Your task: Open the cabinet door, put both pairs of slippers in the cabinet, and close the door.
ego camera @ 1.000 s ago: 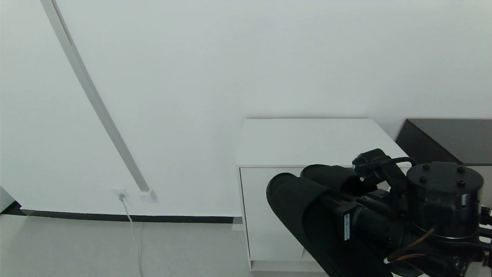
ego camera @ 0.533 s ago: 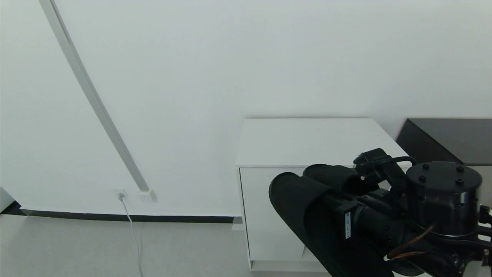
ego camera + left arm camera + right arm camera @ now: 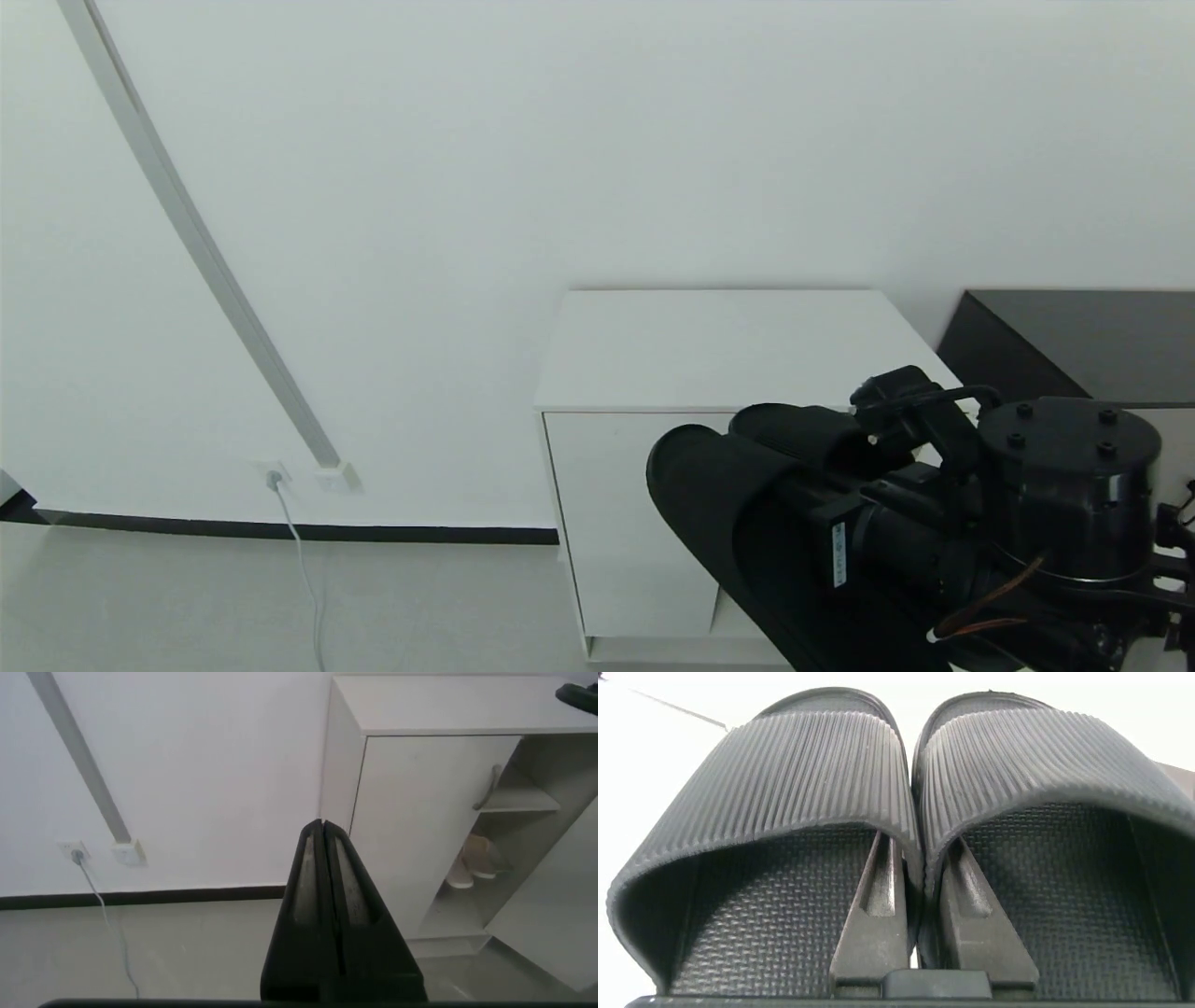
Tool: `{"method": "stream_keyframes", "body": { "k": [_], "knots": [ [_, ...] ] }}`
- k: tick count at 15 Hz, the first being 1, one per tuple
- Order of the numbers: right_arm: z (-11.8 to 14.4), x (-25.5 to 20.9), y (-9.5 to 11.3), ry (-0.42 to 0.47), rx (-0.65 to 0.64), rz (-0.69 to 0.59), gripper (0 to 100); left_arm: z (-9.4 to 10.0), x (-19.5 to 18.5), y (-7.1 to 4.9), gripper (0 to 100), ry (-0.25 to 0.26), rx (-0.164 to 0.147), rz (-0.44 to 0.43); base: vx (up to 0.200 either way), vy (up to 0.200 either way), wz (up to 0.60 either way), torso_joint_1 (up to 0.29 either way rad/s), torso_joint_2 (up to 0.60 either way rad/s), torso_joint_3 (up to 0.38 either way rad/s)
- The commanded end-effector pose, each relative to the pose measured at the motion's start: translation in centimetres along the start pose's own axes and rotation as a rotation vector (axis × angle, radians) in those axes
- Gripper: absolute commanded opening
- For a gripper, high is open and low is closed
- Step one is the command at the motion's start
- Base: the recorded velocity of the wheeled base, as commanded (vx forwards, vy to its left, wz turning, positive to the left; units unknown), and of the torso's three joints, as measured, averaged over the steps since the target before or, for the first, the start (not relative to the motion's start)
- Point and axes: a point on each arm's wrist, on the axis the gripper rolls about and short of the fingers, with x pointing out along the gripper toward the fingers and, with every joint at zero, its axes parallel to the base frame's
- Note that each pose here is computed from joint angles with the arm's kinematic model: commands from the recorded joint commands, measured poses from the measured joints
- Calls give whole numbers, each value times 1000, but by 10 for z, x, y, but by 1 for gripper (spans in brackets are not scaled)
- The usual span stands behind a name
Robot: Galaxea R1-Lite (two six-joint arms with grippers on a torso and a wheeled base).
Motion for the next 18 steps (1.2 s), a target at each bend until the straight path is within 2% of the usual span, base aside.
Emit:
{"method": "stream_keyframes", "body": {
  "k": [1, 12, 18],
  "knots": [
    [-1, 2, 0, 6, -1, -2, 0, 0, 0, 0, 0, 1, -1, 1, 0, -200, 0, 2, -2, 7],
    [-10, 6, 2, 38, -17, -16, 0, 0, 0, 0, 0, 1, -2, 0, 0, -200, 0, 4, 1, 1],
    [-11, 5, 1, 41, -18, -16, 0, 0, 0, 0, 0, 1, -4, 1, 0, 0, 0, 0, 0, 0]
  ]
}}
